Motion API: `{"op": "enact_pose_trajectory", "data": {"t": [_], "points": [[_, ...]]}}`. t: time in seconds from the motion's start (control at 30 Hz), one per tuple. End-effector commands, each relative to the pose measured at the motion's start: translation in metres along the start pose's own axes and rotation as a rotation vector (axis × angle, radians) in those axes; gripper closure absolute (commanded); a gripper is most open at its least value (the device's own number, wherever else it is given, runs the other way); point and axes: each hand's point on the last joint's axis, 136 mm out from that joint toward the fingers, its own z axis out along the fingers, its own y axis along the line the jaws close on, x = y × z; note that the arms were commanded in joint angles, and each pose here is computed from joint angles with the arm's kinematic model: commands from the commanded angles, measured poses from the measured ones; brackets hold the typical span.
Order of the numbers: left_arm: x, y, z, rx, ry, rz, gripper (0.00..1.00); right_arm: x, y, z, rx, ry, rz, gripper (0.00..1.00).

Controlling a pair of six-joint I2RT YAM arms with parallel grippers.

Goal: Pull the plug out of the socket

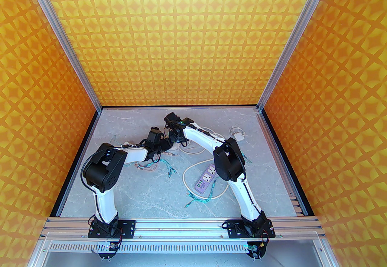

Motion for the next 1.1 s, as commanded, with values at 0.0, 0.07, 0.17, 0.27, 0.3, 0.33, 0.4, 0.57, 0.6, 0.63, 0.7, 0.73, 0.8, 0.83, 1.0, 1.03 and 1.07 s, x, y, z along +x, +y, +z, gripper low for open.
{"op": "enact_pose_trajectory", "data": {"t": [0.0,0.07,0.17,0.27,0.3,0.33,0.4,0.57,0.6,0.63,0.7,0.73,0.8,0.83,1.0,1.03,1.07], "points": [[0.089,0.097,0.015,-0.327,0.247,0.013,0.51,0.015,0.049,-0.012,-0.140,0.036,-0.067,0.66],[0.091,0.091,0.017,-0.321,0.253,0.026,0.50,0.014,0.066,-0.013,-0.216,0.035,-0.041,0.66],[0.096,0.090,0.020,-0.324,0.265,0.039,0.50,0.013,0.089,-0.015,-0.344,0.041,-0.001,0.66],[0.100,0.090,0.021,-0.329,0.278,0.046,0.50,0.010,0.107,-0.022,-0.447,0.049,0.032,0.66],[0.101,0.091,0.021,-0.332,0.281,0.046,0.50,0.010,0.109,-0.023,-0.467,0.052,0.039,0.66],[0.102,0.092,0.022,-0.334,0.283,0.045,0.50,0.008,0.111,-0.026,-0.478,0.050,0.044,0.66],[0.103,0.093,0.021,-0.338,0.287,0.044,0.50,0.006,0.103,-0.027,-0.432,0.036,0.034,0.66],[0.103,0.093,0.021,-0.340,0.288,0.045,0.51,0.008,0.053,-0.024,-0.186,0.006,-0.032,0.65],[0.103,0.094,0.021,-0.340,0.288,0.042,0.51,0.009,0.049,-0.022,-0.196,0.011,-0.016,0.65],[0.103,0.094,0.021,-0.341,0.288,0.043,0.51,0.010,0.047,-0.021,-0.238,0.013,0.020,0.65],[0.104,0.094,0.022,-0.343,0.289,0.042,0.51,0.008,0.041,-0.019,-0.311,0.004,0.103,0.62],[0.105,0.095,0.022,-0.345,0.292,0.045,0.51,0.005,0.039,-0.021,-0.338,-0.008,0.132,0.59],[0.104,0.096,0.022,-0.345,0.291,0.044,0.51,0.002,0.038,-0.025,-0.349,-0.027,0.136,0.52],[0.104,0.095,0.022,-0.345,0.290,0.044,0.51,0.000,0.041,-0.028,-0.353,-0.028,0.128,0.51],[0.104,0.094,0.023,-0.343,0.292,0.046,0.51,-0.005,0.058,-0.040,-0.306,-0.032,0.060,0.48],[0.104,0.095,0.023,-0.346,0.293,0.045,0.51,-0.004,0.060,-0.040,-0.292,-0.029,0.051,0.47],[0.104,0.094,0.022,-0.345,0.293,0.045,0.51,-0.006,0.061,-0.041,-0.271,-0.036,0.039,0.47]]}}
